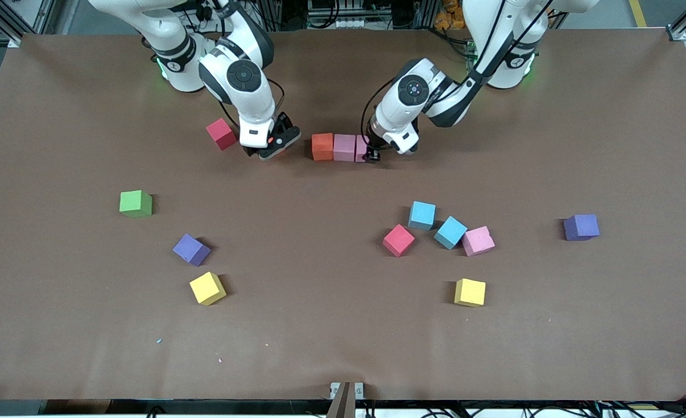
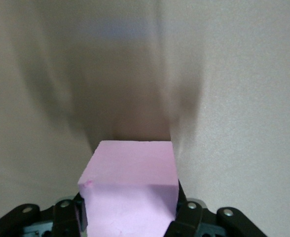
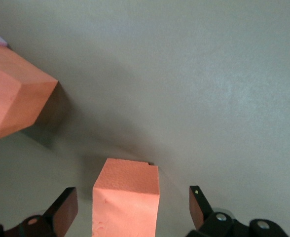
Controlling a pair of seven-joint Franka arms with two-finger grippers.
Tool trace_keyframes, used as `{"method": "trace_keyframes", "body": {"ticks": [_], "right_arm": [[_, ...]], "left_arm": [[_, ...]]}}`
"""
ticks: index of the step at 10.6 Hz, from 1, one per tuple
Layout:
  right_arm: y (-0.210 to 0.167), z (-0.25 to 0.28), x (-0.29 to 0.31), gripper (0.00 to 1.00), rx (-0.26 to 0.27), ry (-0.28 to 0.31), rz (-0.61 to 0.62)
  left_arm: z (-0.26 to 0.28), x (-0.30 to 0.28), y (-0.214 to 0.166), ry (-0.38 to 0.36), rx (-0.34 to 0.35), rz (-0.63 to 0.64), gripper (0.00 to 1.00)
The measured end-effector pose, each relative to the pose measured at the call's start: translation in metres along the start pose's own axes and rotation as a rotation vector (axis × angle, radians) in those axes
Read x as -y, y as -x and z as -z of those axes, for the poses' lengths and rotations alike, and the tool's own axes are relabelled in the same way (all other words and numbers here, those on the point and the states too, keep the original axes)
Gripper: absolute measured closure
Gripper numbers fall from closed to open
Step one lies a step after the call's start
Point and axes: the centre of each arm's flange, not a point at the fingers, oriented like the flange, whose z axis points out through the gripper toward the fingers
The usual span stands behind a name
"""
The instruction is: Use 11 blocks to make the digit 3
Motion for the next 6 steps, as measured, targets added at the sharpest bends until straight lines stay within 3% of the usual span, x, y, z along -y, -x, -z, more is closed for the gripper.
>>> {"method": "trace_keyframes", "body": {"ticks": [6], "right_arm": [[0.011, -0.009, 0.018, 0.00, 0.023, -0.033, -0.008]], "left_arm": [[-0.003, -0.002, 0.000, -0.004, 0.001, 0.003, 0.37]]}}
